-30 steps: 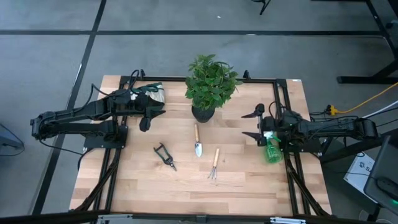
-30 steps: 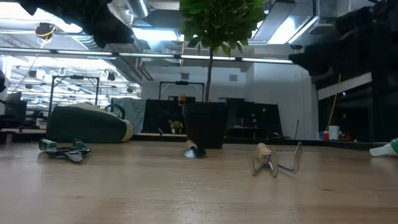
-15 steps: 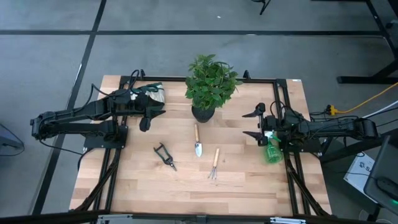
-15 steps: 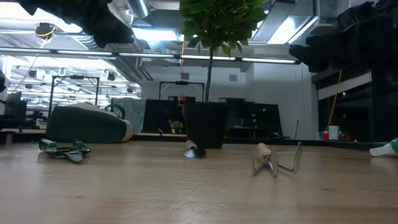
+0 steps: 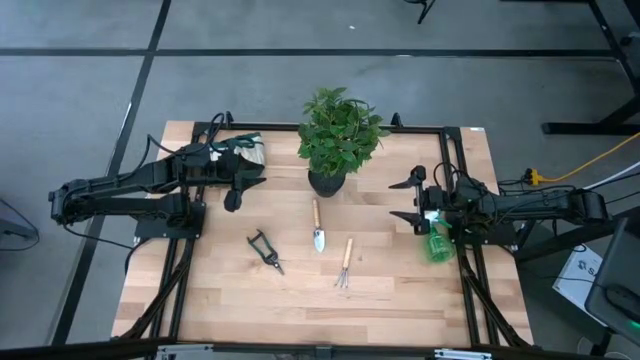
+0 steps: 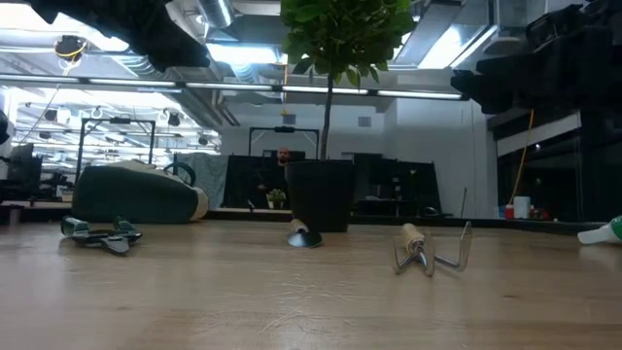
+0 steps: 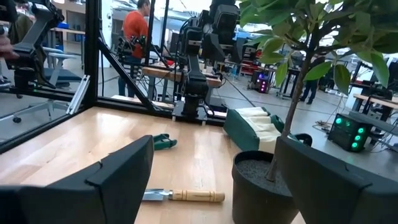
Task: Pick & Place Garden tools in Gardening bag
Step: Move the white bag to the center of the table
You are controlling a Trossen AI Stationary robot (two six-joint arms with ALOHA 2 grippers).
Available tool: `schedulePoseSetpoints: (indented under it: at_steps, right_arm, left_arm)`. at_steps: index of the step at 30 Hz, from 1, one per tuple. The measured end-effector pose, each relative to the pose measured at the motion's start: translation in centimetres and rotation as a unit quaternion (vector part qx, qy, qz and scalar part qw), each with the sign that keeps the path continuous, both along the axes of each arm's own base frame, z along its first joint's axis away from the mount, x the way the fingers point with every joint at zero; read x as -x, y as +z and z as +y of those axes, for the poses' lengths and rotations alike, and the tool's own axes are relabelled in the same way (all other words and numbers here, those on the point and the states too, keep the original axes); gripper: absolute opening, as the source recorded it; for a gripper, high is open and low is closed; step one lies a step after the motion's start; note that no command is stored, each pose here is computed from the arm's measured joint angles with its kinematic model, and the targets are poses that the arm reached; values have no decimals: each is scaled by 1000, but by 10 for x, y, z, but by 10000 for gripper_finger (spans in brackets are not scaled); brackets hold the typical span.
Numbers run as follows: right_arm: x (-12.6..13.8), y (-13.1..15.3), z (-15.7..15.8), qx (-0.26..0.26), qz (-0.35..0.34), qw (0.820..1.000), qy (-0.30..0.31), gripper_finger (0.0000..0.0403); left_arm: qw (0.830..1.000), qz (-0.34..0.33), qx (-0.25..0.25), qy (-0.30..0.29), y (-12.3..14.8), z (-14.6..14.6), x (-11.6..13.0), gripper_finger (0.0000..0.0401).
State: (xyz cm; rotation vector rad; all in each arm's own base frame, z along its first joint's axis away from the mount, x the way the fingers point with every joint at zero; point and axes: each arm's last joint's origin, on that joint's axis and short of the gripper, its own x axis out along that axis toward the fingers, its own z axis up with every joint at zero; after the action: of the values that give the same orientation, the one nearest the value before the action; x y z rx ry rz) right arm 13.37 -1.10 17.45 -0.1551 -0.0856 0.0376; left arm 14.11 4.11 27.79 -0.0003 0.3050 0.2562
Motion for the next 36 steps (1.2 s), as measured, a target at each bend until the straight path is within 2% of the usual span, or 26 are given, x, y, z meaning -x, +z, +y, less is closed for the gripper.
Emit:
schedulePoseSetpoints:
  at_steps: [7, 11, 14, 16, 19, 22, 24, 28, 33, 36]
  right_arm:
    - [0, 0, 0, 6, 1, 1000, -2, 341]
    - [0, 0, 0, 7, 1, 1000, -2, 341]
    - [0, 0, 0, 7, 1, 1000, -2, 341]
    - [0, 0, 0, 7, 1, 1000, -2, 341]
    - [0, 0, 0, 7, 2, 1000, -2, 341]
    - [0, -1, 0, 10, 5, 1000, -2, 341]
    - [0, -1, 0, 10, 5, 1000, -2, 341]
    - [0, -1, 0, 10, 5, 1000, -2, 341]
    - [0, -4, 0, 8, 17, 1000, -2, 341]
    - [0, -4, 0, 8, 21, 1000, -1, 341]
  left_arm:
    - [1000, -17, -5, 0, 3, 0, -1, 162]
    - [999, -33, 25, 9, 5, 0, -1, 162]
    - [999, -26, 24, 17, 3, 1, -2, 162]
    - [999, -22, 14, 47, 3, 3, -1, 162]
    - [991, -22, 2, 130, 3, 7, 1, 162]
    - [970, -28, -10, 240, 4, 13, 4, 162]
    - [957, -22, -29, 289, 4, 15, 7, 162]
    - [939, -9, -51, 339, 3, 17, 10, 162]
    - [924, -16, -35, 381, 2, 26, 14, 162]
    - [922, -1, -19, 386, 3, 34, 16, 162]
